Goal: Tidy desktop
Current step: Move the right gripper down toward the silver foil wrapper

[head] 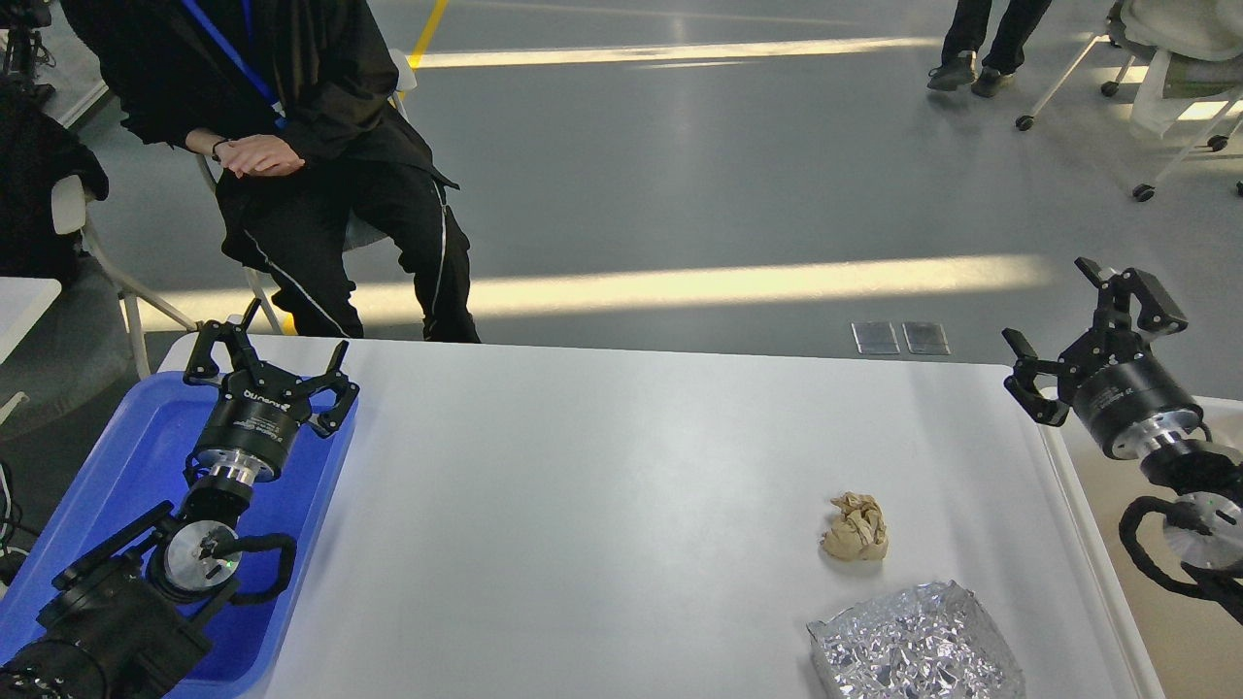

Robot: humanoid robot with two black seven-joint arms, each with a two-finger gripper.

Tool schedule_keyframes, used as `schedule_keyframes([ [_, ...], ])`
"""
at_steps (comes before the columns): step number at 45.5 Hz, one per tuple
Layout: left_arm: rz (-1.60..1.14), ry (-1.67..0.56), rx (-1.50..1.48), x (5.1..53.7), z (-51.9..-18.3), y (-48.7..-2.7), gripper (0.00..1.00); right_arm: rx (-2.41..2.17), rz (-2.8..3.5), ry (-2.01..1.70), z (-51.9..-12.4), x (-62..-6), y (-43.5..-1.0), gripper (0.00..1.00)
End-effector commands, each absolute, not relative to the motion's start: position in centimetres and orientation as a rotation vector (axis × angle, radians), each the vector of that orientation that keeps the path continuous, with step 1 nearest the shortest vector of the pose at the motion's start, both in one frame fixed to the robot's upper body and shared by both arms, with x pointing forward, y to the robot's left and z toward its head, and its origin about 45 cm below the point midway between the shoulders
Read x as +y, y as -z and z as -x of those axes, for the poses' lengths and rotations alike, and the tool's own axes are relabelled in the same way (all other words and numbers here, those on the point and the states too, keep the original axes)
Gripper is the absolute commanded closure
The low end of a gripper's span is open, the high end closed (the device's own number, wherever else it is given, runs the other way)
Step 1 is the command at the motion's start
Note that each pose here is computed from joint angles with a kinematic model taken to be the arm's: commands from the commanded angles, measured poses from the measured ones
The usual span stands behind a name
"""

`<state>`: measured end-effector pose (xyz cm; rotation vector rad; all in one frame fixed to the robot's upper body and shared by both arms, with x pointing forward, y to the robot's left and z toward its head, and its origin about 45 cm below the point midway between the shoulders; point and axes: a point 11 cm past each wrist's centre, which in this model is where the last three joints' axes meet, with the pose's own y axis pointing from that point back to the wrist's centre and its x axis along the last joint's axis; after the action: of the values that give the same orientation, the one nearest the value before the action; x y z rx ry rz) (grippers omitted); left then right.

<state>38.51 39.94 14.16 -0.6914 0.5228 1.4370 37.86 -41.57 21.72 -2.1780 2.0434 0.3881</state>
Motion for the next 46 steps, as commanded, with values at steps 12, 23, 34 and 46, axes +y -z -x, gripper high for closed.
schedule_keyframes([
  [12,0.691,-1.437,0.523,39.9,-38.5,-14.2,0.00,1.990,2.642,-0.177,-34.8,-42.6,-24.9,0.00],
  [23,0.692,-1.436,0.523,39.9,-38.5,-14.2,0.00,2.018,2.660,-0.049,-35.7,-43.8,-29.3,0.00],
  [34,0.692,-1.436,0.523,39.9,-38.5,-14.2,0.00,2.019,2.881,0.112,-35.2,-43.6,-30.7,0.00],
  [46,0.692,-1.436,0.523,39.9,-38.5,-14.2,0.00,1.699,3.405,0.547,-33.0,-42.6,-30.2,0.00],
])
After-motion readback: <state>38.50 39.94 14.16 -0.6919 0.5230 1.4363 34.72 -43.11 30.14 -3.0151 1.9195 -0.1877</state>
